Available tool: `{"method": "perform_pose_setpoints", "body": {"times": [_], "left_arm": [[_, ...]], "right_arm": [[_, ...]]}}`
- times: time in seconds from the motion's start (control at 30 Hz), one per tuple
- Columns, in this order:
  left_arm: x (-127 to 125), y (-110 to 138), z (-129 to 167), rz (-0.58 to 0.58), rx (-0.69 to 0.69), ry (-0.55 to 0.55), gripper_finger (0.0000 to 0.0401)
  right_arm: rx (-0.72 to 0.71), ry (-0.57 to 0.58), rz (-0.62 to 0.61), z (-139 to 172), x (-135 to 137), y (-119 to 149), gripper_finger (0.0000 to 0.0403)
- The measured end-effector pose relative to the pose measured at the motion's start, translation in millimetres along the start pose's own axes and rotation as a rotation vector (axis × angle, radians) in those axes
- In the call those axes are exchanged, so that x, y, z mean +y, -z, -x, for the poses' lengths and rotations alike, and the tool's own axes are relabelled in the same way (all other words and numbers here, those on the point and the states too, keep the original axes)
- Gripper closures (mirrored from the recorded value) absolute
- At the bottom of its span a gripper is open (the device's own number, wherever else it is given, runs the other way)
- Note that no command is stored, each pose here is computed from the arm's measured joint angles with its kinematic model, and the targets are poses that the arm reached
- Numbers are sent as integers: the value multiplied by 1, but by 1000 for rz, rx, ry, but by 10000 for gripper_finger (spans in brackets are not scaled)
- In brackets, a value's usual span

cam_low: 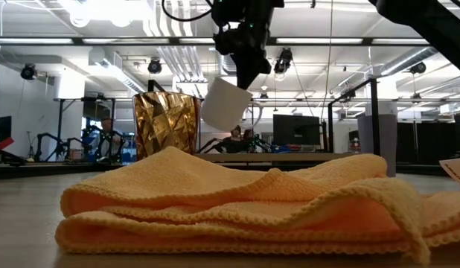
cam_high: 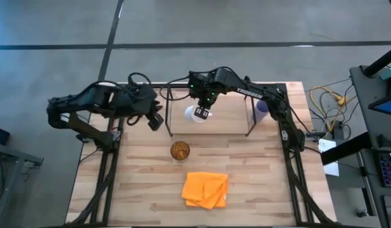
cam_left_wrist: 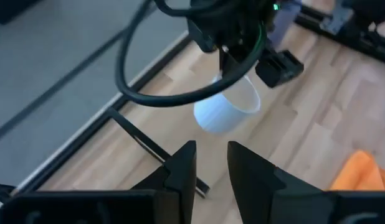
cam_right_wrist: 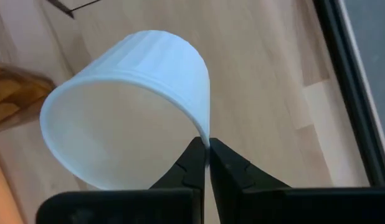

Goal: Stack small to large cups/mugs on shelf
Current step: Put the white mug on the shelf

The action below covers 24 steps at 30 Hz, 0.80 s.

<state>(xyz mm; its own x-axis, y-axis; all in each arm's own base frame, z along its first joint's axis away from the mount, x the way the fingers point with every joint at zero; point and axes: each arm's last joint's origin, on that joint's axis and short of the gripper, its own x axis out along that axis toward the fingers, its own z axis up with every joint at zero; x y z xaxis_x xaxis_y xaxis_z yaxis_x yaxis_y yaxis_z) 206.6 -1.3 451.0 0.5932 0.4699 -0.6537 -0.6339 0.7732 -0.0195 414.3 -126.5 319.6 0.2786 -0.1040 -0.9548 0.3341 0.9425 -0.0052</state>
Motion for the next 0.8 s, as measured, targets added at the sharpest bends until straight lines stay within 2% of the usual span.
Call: {"method": "perform_pose_setpoints", "body": {"times": [0.8], "left_arm": [[-4, 2, -9, -20, 8, -27, 324]], "right_arm": [[102, -23, 19, -49, -1, -7, 389]]}}
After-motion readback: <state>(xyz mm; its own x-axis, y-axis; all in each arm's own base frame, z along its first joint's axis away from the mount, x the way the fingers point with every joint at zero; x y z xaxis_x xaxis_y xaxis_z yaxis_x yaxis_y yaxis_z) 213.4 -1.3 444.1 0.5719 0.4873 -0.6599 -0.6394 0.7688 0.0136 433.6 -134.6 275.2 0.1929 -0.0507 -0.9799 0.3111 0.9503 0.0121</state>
